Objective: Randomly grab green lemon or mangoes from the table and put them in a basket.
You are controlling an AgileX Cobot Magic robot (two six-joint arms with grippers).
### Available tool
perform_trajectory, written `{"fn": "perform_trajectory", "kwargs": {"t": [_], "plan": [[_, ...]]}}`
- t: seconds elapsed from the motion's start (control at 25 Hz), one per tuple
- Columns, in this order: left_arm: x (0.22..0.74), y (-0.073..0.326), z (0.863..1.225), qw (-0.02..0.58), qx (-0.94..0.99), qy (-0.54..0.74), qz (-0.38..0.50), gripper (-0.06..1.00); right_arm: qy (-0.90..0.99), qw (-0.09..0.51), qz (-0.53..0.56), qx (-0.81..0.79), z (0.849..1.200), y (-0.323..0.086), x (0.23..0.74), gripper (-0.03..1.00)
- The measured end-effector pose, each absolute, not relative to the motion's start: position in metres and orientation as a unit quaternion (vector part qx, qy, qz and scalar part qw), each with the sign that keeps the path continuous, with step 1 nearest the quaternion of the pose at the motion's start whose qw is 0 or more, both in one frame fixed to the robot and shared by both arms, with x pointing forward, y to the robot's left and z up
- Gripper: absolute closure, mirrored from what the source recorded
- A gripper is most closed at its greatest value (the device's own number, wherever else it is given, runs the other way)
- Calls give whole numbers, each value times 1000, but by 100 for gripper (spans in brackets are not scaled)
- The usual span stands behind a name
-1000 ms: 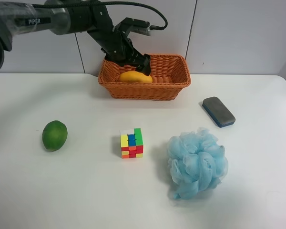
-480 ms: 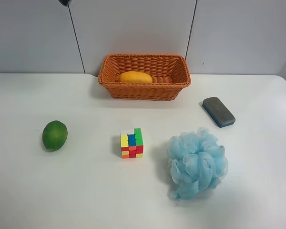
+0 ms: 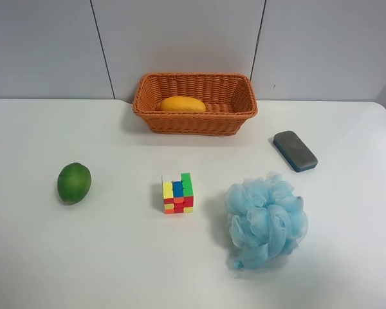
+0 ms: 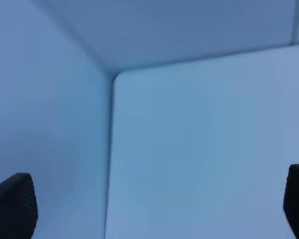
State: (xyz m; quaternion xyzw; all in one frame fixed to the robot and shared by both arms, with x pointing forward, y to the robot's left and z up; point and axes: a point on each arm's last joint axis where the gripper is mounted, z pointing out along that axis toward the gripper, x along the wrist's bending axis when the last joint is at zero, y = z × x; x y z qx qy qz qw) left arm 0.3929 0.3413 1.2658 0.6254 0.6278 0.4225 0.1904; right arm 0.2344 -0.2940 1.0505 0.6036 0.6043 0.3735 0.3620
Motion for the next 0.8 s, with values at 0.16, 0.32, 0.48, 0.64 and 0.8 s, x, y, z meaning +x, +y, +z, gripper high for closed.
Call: {"fn": "perform_trajectory", "kwargs": {"t": [0.16,0.32,0.48,0.64,0.8], "plan": [[321,331,1229,214,592,656,417,-5,604,362,374,604,1050,-294,234,15],[280,311,1178,282,580,643,412,-5,604,362,374,604,1050,-294,234,15],[267,300,1124,321,576,640,393,-5,604,362,374,604,1050,-294,234,15],[259,295,1091,343,580,631,386,-5,604,362,374,604,1050,-294,234,15],[247,292,1086,368,584,603,399,-5,604,362,374,604,1050,-294,234,15]]}}
